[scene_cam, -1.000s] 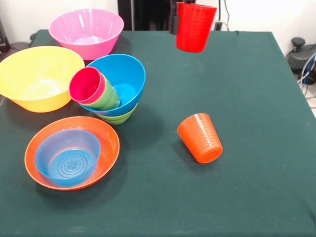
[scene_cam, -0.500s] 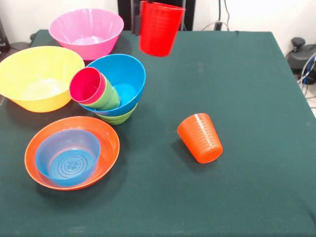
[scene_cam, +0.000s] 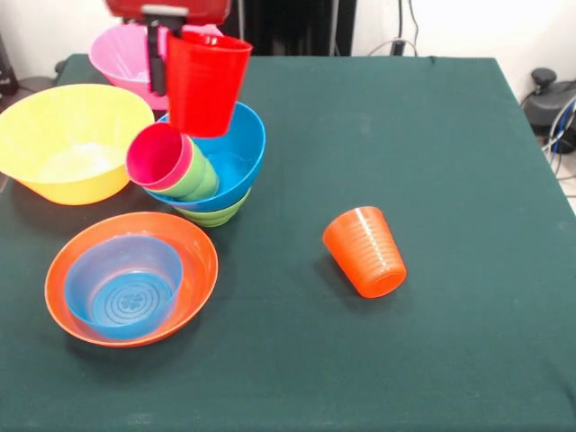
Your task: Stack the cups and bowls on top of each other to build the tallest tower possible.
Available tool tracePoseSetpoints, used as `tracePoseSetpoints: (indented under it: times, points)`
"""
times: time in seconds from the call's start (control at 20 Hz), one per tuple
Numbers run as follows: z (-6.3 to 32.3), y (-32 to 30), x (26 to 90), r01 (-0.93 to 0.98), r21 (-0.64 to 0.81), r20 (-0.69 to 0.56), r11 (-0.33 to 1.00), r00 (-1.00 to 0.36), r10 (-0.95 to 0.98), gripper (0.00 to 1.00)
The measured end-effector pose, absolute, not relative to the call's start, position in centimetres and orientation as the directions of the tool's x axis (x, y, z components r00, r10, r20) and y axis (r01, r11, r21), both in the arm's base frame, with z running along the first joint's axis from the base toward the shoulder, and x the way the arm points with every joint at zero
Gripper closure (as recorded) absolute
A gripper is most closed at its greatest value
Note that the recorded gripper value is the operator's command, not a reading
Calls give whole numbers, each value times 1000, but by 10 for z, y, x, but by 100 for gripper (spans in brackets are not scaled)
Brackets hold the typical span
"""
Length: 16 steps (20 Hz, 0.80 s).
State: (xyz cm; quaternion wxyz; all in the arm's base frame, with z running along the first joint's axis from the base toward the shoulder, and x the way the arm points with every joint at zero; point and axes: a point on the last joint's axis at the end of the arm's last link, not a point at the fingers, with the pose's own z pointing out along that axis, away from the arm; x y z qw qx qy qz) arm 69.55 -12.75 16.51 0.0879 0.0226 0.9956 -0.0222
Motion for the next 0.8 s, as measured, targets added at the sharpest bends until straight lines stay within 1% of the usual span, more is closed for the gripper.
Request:
tracePoseSetpoints:
  times: [0.45, 0.8]
  points:
    - [159, -165, 713, 73, 0, -150, 997, -986, 72, 100]
    - [152, -171, 716, 43, 9, -151, 999, -988, 44, 100]
